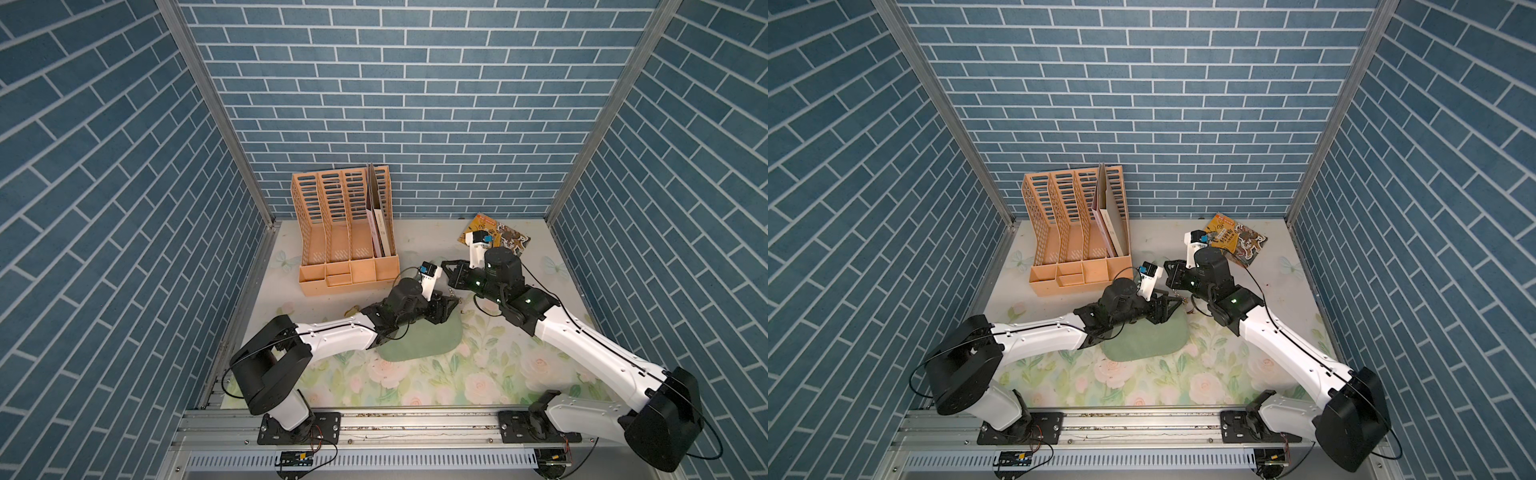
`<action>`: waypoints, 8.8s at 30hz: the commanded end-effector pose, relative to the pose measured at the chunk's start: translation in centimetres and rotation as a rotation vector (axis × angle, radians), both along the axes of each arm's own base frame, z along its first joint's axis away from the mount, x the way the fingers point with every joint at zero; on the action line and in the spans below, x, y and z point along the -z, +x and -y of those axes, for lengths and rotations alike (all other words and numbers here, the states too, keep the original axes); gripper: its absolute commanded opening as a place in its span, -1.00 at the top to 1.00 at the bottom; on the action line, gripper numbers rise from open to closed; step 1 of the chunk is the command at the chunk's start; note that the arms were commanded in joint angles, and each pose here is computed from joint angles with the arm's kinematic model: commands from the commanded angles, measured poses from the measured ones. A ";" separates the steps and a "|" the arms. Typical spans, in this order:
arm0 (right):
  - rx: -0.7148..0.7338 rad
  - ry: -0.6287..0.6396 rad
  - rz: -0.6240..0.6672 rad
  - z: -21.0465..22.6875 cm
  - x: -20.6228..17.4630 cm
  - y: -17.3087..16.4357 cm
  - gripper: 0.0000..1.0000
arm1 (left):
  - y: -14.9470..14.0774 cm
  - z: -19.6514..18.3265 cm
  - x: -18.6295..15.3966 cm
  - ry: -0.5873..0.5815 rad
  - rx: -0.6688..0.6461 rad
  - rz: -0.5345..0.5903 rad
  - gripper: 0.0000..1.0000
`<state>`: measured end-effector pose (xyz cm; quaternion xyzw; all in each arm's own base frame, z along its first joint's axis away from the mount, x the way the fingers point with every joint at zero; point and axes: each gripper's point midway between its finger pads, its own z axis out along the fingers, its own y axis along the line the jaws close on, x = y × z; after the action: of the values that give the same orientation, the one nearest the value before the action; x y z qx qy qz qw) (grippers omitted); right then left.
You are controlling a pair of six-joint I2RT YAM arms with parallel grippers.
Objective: Remove the decoration from the bag
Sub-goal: Pick up the bag from the center of the board, then remove the decoration item from the bag.
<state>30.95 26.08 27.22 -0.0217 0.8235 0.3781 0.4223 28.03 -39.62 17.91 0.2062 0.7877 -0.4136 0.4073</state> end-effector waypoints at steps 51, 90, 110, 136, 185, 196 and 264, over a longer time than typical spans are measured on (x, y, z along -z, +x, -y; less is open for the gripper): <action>-0.355 0.016 0.329 4.6 3.9 -5.9 0.23 | -1.5 -2.5 -5.9 -0.105 0.309 0.041 1.00; -0.476 -0.322 0.685 -0.1 9.3 -8.3 0.48 | -4.0 -4.0 -7.7 -0.039 0.579 0.120 1.00; -0.281 -0.320 0.695 0.8 8.5 -7.6 0.89 | -3.0 -4.8 -8.4 -0.041 0.484 0.122 1.00; -0.146 -0.490 0.679 -1.4 5.1 -7.8 1.00 | -2.5 -6.0 -6.7 -0.089 0.352 0.048 0.18; -0.255 -0.568 0.857 -2.5 0.8 -9.2 1.00 | -3.8 -4.7 -5.1 -0.164 0.468 0.107 0.15; -0.292 -0.569 0.862 -2.5 0.1 -8.9 1.00 | -3.7 -4.6 -3.7 -0.147 0.468 0.086 0.37; -0.087 -0.904 0.540 0.6 1.5 -4.2 1.00 | -0.3 -7.4 -11.6 -0.072 0.135 0.488 0.98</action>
<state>25.61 28.07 25.69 -0.3277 0.7639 0.0776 0.5505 28.47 -31.82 26.26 0.3231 0.6762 -0.3918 0.5338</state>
